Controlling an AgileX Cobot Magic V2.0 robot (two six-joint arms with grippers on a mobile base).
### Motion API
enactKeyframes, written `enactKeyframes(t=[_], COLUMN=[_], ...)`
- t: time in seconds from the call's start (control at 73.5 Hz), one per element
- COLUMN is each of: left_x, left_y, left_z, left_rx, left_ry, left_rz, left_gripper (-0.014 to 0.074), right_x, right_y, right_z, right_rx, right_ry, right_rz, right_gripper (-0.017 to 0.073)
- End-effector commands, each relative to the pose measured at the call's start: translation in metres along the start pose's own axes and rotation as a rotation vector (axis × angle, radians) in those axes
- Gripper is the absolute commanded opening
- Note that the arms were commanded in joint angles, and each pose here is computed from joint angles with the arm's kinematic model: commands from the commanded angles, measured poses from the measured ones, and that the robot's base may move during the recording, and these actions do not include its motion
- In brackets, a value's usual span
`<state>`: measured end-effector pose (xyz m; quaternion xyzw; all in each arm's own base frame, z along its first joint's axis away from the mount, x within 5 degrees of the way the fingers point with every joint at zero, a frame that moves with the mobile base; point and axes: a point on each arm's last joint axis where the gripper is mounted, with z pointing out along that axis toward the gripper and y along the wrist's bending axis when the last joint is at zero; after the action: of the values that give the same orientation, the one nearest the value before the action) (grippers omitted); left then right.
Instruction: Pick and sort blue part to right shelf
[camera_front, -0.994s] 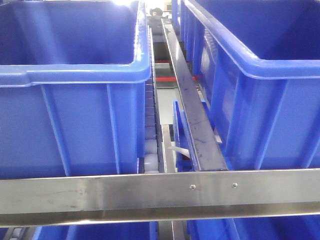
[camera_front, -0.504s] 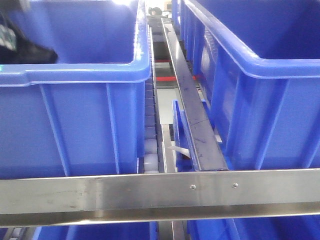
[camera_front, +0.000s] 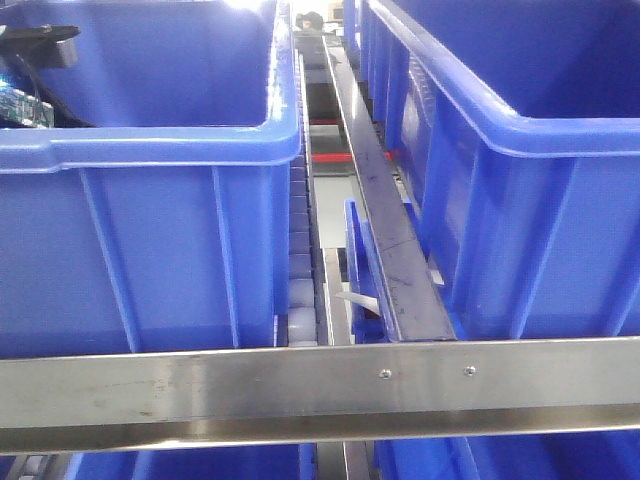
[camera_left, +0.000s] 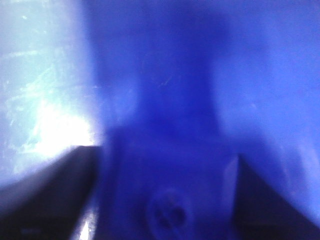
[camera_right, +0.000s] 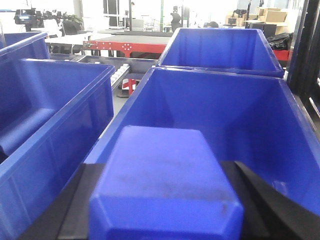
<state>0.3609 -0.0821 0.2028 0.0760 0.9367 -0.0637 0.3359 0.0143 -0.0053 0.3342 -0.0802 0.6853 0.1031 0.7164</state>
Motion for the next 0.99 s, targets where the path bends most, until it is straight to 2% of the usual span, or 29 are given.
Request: enactKeyframes(t=[0.0, 0.15, 0.245, 0.408, 0.544, 0.708, 0.871, 0.98], left_x=[-0.022, -0.025, -0.03, -0.035, -0.024, -0.002, 0.023, 0.04], left_y=[-0.005, -0.006, -0.008, -0.01, -0.011, -0.01, -0.008, -0.007], left_z=[-0.019, -0.035, -0.059, -0.117, -0.165, -0.201, -0.228, -0.242], left_rx=[0.013, 0.02, 0.028, 0.036, 0.04, 0.043, 0.03, 0.025], left_ry=[-0.121, -0.133, -0.151, -0.244, -0.324, -0.392, -0.475, -0.527], left_rz=[-0.013, -0.017, -0.014, 0.007, 0.018, 0.025, 0.049, 0.058], left_gripper=[0.0715, 0.0711, 0.068, 0.0482, 0.0275, 0.013, 0.0127, 0.0127], right_x=[-0.015, -0.012, -0.013, -0.011, -0.016, -0.039, -0.067, -0.073], right_y=[0.001, 0.001, 0.0, 0.001, 0.004, 0.009, 0.013, 0.013], right_z=[-0.001, 0.0, 0.0, 0.014, 0.04, 0.08, 0.133, 0.172], right_rx=[-0.009, -0.002, 0.0, 0.005, 0.009, 0.017, 0.052, 0.097], right_ry=[-0.096, -0.066, -0.068, -0.006, 0.094, 0.187, 0.33, 0.467], right_rz=[-0.014, -0.014, -0.02, -0.026, 0.037, 0.043, 0.043, 0.038], right_gripper=[0.0288, 0.0288, 0.0288, 0.0288, 0.0288, 0.0288, 0.0288, 0.0288])
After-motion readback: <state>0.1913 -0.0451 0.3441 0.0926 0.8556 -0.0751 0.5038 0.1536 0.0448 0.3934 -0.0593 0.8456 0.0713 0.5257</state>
